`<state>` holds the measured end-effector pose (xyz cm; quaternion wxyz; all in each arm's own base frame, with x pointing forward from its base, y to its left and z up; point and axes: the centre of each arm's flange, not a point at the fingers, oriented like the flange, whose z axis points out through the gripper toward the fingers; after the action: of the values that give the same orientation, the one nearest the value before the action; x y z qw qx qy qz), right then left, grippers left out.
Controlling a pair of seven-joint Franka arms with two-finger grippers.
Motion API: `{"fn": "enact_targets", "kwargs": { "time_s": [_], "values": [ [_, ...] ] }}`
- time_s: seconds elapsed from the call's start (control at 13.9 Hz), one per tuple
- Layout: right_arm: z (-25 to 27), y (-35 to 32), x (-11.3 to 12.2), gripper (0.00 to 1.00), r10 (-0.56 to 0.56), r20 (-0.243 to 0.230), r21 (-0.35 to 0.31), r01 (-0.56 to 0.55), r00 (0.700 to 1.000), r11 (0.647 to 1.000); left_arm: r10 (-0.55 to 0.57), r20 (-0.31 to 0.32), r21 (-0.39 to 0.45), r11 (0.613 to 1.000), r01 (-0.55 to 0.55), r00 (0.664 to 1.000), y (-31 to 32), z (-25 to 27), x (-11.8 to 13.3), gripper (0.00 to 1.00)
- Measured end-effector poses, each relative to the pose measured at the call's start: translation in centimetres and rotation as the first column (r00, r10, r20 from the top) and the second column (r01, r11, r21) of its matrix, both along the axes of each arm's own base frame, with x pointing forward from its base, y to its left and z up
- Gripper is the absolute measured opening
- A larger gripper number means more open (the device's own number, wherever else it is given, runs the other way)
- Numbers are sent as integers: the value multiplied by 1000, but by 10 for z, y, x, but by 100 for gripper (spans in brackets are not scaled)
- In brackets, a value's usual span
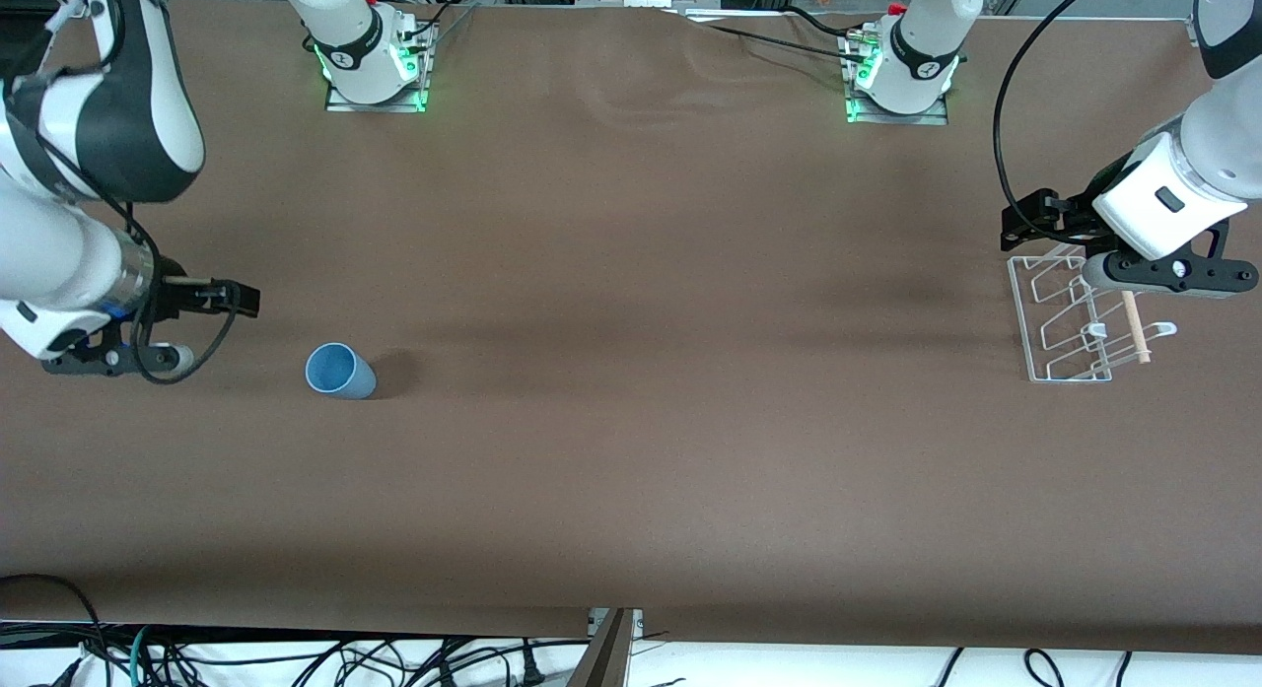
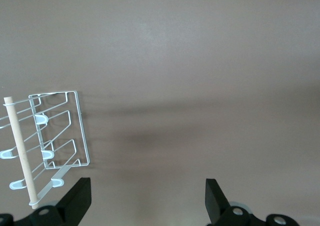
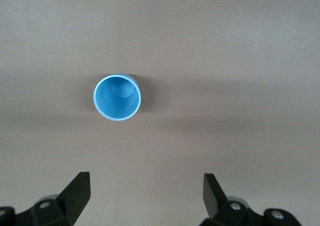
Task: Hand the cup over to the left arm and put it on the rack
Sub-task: 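Move the right gripper down to the blue cup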
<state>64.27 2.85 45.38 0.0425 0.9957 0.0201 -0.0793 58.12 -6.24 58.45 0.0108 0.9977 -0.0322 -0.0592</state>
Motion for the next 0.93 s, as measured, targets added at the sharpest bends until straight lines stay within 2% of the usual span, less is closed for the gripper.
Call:
{"fn": "enact_targets", "kwargs": {
  "time_s": [0.29,0.5,0.72,0.93],
  "values": [
    [-50,0,15,100,4,-8,9,-4,1000,1000,-3,0,0,1000,3,1000,-2,0,0,100],
    [-100,3,20,100,16,35,21,-16,999,1000,-5,0,0,1000,5,1000,-3,0,0,100],
    [-151,6,9,100,27,61,32,-29,998,999,-5,0,0,1000,5,1000,-3,0,0,100],
    [-175,5,-3,100,30,69,37,-33,997,999,-4,0,0,1000,4,1000,-2,0,0,100]
  ]
}}
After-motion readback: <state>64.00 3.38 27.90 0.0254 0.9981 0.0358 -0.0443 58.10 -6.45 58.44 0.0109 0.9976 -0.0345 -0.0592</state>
